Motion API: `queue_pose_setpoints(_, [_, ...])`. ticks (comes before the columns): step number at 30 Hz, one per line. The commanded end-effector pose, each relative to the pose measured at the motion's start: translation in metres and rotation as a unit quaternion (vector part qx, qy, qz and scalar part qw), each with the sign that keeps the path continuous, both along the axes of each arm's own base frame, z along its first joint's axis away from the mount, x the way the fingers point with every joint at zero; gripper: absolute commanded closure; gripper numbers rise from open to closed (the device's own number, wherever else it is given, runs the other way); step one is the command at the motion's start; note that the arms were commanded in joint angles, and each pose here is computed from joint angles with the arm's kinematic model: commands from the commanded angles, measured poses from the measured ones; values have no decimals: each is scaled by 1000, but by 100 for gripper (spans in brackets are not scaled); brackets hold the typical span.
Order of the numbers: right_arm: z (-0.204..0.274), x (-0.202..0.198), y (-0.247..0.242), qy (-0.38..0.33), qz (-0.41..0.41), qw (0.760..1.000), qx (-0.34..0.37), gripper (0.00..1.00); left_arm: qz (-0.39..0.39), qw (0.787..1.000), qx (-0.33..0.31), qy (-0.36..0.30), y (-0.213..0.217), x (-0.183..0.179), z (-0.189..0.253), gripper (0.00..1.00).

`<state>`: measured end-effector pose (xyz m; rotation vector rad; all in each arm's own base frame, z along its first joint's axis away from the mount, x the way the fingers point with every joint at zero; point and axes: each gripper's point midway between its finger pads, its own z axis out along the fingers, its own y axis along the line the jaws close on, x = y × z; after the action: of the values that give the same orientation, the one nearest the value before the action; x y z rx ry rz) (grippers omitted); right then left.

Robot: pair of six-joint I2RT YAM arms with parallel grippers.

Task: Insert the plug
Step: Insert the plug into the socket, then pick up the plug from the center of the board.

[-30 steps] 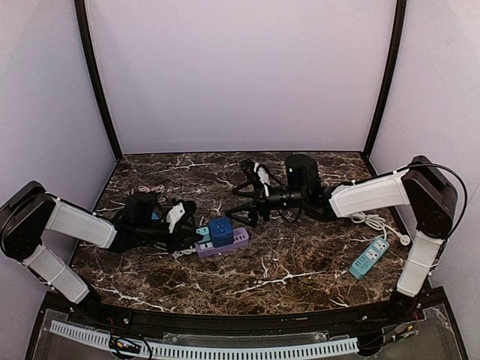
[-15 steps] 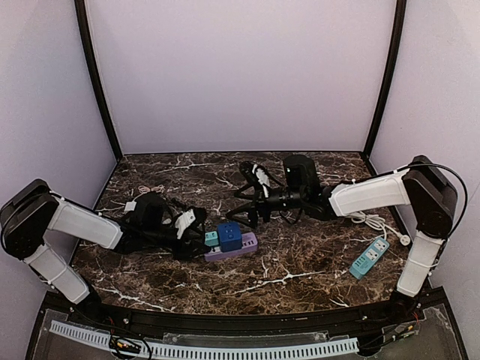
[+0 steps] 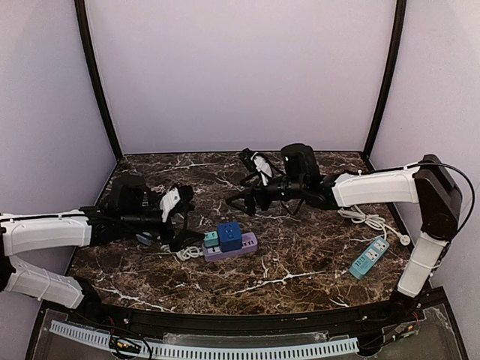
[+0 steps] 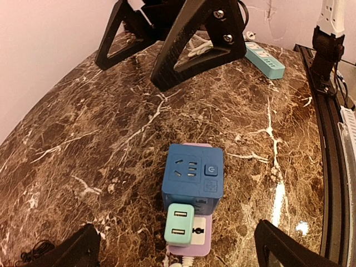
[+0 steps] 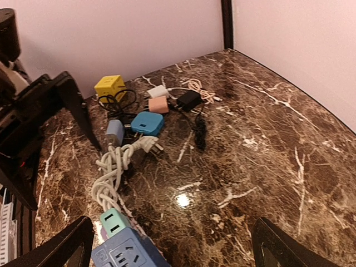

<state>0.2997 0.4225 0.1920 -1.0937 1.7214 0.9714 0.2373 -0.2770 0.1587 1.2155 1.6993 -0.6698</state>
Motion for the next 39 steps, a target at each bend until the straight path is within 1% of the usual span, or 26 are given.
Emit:
queue_pose_setpoints(1, [23, 40, -25, -2, -123, 992, -42, 1, 150, 987, 6, 55, 45, 26, 6, 1])
queue_pose_setpoints(4, [28, 55, -46, -2, -181, 982, -59, 1, 295, 951, -11, 97, 94, 55, 12, 4])
queue_pose_setpoints(6, [33, 59, -58, -2, -206, 977, -61, 2, 382, 915, 1, 130, 138, 65, 8, 7])
queue_pose_setpoints(7, [37, 59, -61, -2, -212, 975, -58, 1, 422, 897, -5, 131, 162, 73, 14, 9])
queue_pose_setpoints(9, [39, 58, -62, 2, -216, 975, -53, 1, 479, 866, 6, 146, 201, 76, 14, 13])
queue_pose_setpoints(10, [37, 56, -63, 9, -214, 975, -56, 1, 485, 861, 23, 151, 211, 73, 14, 13])
queue_pose_setpoints(11, [35, 53, -63, 17, -211, 976, -57, 1, 484, 863, 49, 139, 226, 74, 13, 13])
queue_pose_setpoints(12, [33, 50, -62, 23, -204, 977, -56, 1, 437, 885, 60, 151, 217, 66, 13, 12])
queue_pose_setpoints(13, [32, 48, -60, 27, -198, 978, -54, 1, 323, 935, 93, 117, 199, 56, 16, 10])
queue_pose_setpoints(14, [31, 46, -59, 31, -193, 979, -52, 1, 253, 950, 127, 130, 191, 33, 9, 10])
queue_pose_setpoints(15, [30, 45, -58, 34, -189, 980, -51, 1, 152, 971, 169, 72, 182, 17, 10, 9])
queue_pose_setpoints(16, [28, 44, -56, 38, -184, 981, -50, 1, 103, 971, 198, 82, 181, -5, 2, 9])
queue_pose_setpoints(17, [27, 42, -54, 40, -177, 982, -49, 1, 30, 969, 241, 36, 181, -14, -3, 9])
queue_pose_setpoints(18, [26, 41, -51, 44, -169, 983, -47, 1, -2, 964, 263, 44, 184, -24, -12, 10])
queue_pose_setpoints(19, [26, 39, -48, 48, -159, 985, -45, 1, -43, 954, 298, 12, 189, -24, -18, 12])
queue_pose_setpoints(20, [25, 37, -45, 54, -149, 986, -43, 1, -61, 948, 312, 7, 191, -20, -28, 13])
queue_pose_setpoints(21, [26, 34, -40, 53, -138, 988, -35, 1, -96, 935, 339, -25, 195, -17, -35, 15])
queue_pose_setpoints(22, [28, 31, -36, 53, -126, 990, -28, 1, -118, 929, 349, -38, 195, -13, -46, 16])
queue_pose_setpoints(23, [28, 29, -33, 51, -120, 991, -24, 1, -158, 916, 362, -70, 194, -12, -51, 16])
queue_pose_setpoints(24, [29, 27, -32, 48, -116, 992, -20, 1, -182, 910, 364, -73, 193, -13, -61, 16])
queue_pose_setpoints(25, [29, 24, -30, 46, -111, 993, -18, 1, -209, 899, 372, -96, 191, -11, -65, 16])
queue_pose_setpoints(26, [30, 22, -29, 43, -108, 993, -14, 1, -229, 895, 372, -93, 187, -13, -74, 16])
queue_pose_setpoints(28, [28, 20, -28, 41, -103, 994, -13, 1, -238, 890, 375, -104, 180, -5, -84, 15])
queue_pose_setpoints(31, [24, 17, -25, 39, -93, 995, -15, 1, -212, 896, 372, -121, 173, 14, -91, 14])
queue_pose_setpoints(34, [20, 19, -22, 37, -86, 995, -19, 1, -208, 894, 378, -119, 174, 21, -100, 13])
queue_pose_setpoints(39, [17, 21, -14, 37, -73, 996, -21, 1, -213, 890, 388, -110, 178, 23, -113, 18])
